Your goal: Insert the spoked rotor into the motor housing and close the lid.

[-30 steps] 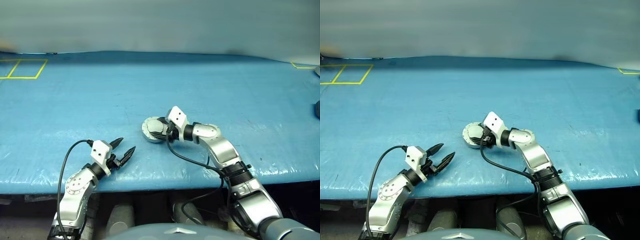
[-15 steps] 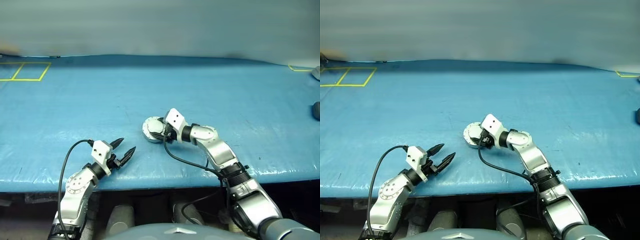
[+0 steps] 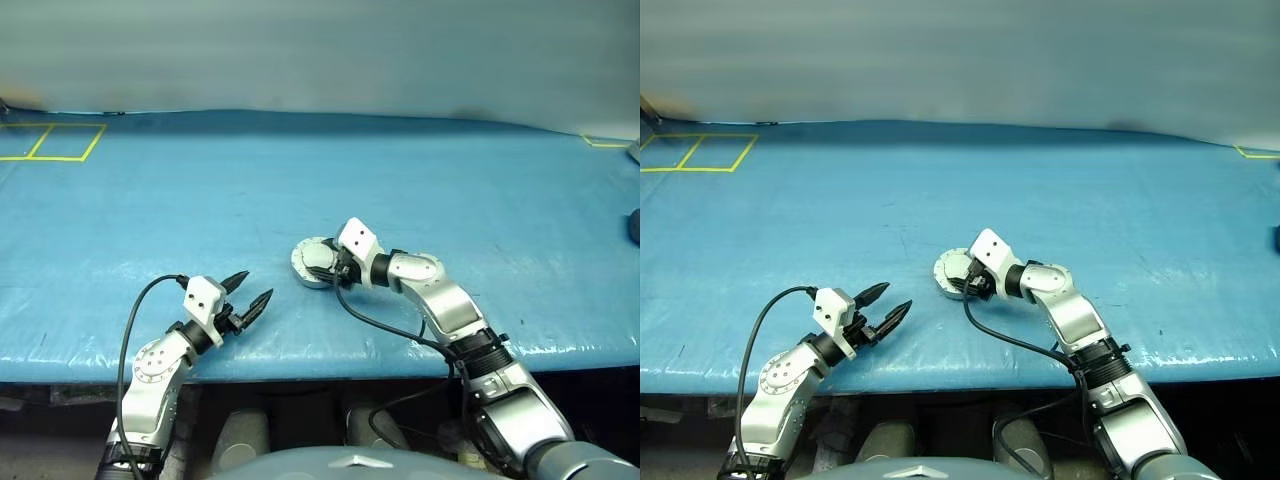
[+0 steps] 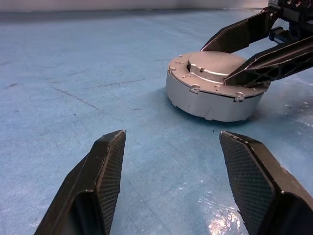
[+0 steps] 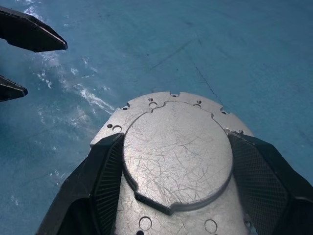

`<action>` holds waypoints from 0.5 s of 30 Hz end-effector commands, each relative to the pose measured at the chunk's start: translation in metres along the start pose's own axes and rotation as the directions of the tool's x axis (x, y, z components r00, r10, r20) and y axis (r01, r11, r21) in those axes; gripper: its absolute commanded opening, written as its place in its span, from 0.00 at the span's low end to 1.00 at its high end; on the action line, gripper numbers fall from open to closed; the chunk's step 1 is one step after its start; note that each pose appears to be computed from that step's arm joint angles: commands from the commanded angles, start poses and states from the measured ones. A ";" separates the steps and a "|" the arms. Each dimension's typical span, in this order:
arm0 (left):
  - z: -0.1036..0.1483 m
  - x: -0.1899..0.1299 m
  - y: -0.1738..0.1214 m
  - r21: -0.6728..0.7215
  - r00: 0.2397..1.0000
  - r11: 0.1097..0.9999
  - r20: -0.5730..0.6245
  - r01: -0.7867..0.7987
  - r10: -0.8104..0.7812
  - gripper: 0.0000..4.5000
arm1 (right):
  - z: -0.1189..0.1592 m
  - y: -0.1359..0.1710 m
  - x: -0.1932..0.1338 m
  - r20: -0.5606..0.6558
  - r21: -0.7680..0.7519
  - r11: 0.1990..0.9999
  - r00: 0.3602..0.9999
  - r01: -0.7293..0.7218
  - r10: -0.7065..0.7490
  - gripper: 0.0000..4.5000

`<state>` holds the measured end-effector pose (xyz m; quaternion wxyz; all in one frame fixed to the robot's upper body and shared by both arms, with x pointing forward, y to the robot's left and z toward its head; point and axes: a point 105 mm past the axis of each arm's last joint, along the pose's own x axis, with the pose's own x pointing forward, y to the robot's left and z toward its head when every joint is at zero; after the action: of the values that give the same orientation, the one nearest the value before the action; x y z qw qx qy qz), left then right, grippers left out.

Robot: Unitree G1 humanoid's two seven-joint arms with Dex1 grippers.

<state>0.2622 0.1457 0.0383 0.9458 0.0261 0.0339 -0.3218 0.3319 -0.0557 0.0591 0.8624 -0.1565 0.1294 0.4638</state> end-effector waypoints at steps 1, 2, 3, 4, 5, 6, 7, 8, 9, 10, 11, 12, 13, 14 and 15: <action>0.013 0.005 0.001 0.012 0.999 1.000 0.039 0.011 -0.012 0.73 | -0.073 0.008 -0.010 -0.279 0.054 0.997 0.960 0.054 -0.037 0.67; 0.015 0.006 0.001 0.011 0.999 1.000 0.042 0.012 -0.013 0.73 | -0.076 0.011 -0.010 -0.287 0.048 0.998 0.957 0.049 -0.033 0.67; 0.018 0.007 0.002 0.011 0.999 1.000 0.053 0.010 -0.010 0.73 | -0.079 0.016 -0.012 -0.294 0.063 0.997 0.956 0.044 -0.023 0.67; 0.020 0.008 0.003 0.011 0.998 1.000 0.060 0.008 -0.009 0.73 | -0.080 0.020 -0.013 -0.298 0.074 0.996 0.954 0.043 -0.019 0.67; 0.021 0.008 0.003 0.010 0.998 1.000 0.068 0.006 -0.007 0.73 | -0.081 0.023 -0.013 -0.298 0.077 0.996 0.955 0.039 -0.014 0.67; 0.022 0.009 0.004 0.010 0.997 1.000 0.071 0.005 -0.006 0.73 | -0.080 0.027 -0.012 -0.289 0.101 0.994 0.957 0.046 -0.015 0.67; 0.021 0.009 0.004 0.010 0.997 1.000 0.072 0.006 -0.007 0.73 | -0.077 0.031 -0.010 -0.272 0.124 0.991 0.962 0.054 -0.018 0.67; 0.021 0.009 0.004 0.009 0.997 1.000 0.072 0.007 -0.007 0.73 | -0.076 0.033 -0.009 -0.265 0.143 0.987 0.964 0.073 -0.033 0.67; 0.021 0.009 0.004 0.009 0.997 1.000 0.071 0.007 -0.008 0.73 | -0.075 0.034 -0.008 -0.263 0.156 0.984 0.964 0.088 -0.044 0.67; 0.020 0.009 0.004 0.009 0.997 1.000 0.071 0.008 -0.008 0.73 | -0.075 0.034 -0.007 -0.268 0.165 0.981 0.962 0.101 -0.054 0.67; 0.020 0.009 0.004 0.008 0.997 1.000 0.070 0.008 -0.008 0.73 | -0.076 0.035 -0.007 -0.276 0.167 0.980 0.960 0.105 -0.055 0.67; 0.019 0.009 0.003 0.006 0.998 1.000 0.068 0.012 -0.013 0.73 | -0.078 0.039 -0.007 -0.282 0.165 0.983 0.959 0.086 -0.036 0.67; 0.019 0.009 0.003 0.004 0.998 1.000 0.066 0.015 -0.016 0.73 | -0.082 0.040 -0.008 -0.302 0.162 0.983 0.953 0.085 -0.032 0.67; 0.018 0.010 0.002 0.004 0.998 1.000 0.064 0.019 -0.019 0.73 | -0.085 0.038 -0.008 -0.318 0.158 0.983 0.947 0.096 -0.041 0.67; 0.018 0.010 0.002 0.005 0.998 1.000 0.062 0.021 -0.021 0.73 | -0.087 0.037 -0.009 -0.327 0.156 0.982 0.944 0.106 -0.050 0.67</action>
<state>0.2706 0.1435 0.0464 0.9453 0.0195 0.0242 -0.3247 0.3143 -0.0477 0.0528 0.8865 -0.1418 0.1368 0.4187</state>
